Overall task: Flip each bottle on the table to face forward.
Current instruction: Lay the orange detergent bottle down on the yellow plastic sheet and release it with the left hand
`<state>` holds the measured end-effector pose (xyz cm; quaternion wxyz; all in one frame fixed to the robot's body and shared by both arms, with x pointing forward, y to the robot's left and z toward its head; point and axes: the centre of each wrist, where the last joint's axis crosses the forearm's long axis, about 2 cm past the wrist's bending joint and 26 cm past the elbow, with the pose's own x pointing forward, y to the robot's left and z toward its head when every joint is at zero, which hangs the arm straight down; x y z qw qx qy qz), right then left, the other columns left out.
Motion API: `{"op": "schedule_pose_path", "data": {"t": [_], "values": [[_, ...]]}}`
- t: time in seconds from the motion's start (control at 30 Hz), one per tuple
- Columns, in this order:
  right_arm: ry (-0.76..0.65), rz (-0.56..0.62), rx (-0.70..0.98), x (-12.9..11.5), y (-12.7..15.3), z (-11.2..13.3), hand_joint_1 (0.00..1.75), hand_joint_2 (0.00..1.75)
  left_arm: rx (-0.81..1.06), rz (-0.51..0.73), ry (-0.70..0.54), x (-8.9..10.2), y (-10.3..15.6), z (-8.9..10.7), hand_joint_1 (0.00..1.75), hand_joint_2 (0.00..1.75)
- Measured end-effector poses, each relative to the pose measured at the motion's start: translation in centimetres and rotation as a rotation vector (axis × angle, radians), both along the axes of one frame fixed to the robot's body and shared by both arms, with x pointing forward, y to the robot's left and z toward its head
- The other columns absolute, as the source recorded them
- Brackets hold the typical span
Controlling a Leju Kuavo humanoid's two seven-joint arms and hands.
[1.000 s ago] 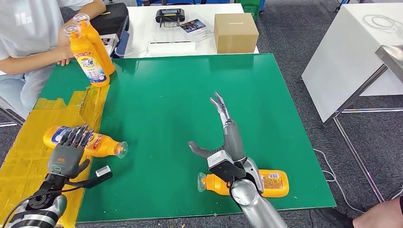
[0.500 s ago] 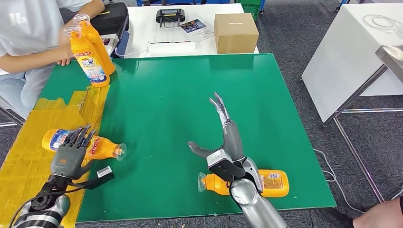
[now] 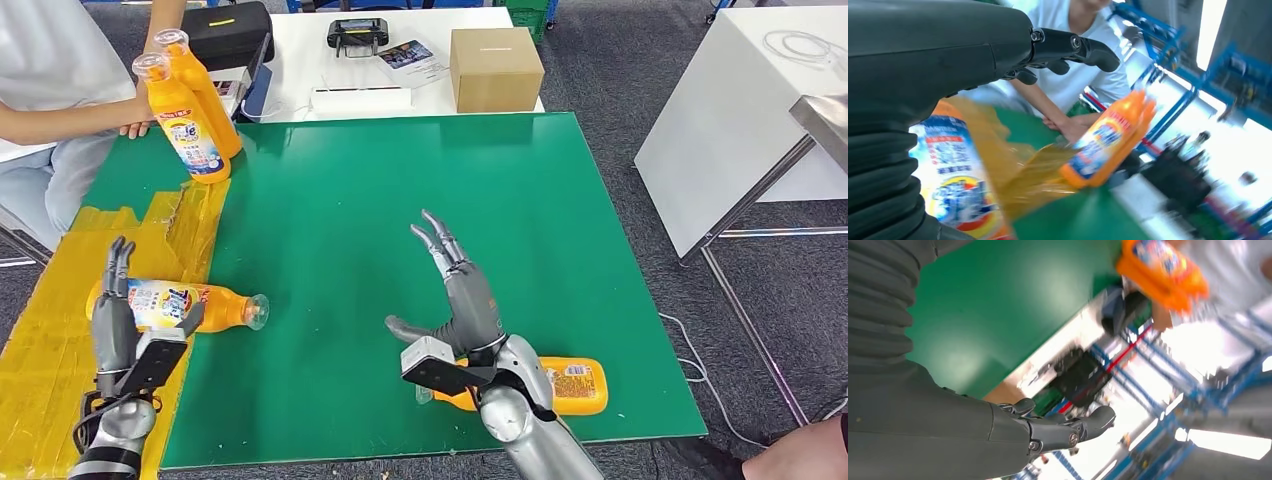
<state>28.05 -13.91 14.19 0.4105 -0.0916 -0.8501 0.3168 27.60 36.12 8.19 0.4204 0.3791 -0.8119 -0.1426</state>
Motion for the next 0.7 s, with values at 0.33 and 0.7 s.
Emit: {"op": "schedule_pose_path", "data": {"t": [0.33, 0.7], "values": [[0.122, 0.182, -0.194, -2.3, -1.6, -3.2, 0.0, 1.75, -0.105, -0.084, -0.145, -1.6, -1.5, 3.4, 0.0, 1.75], [0.236, 0.319, -0.327, -4.5, -5.3, -6.5, 0.0, 1.75, -0.134, -0.114, -0.174, -1.1, -3.0, 3.9, 0.0, 1.75]]}}
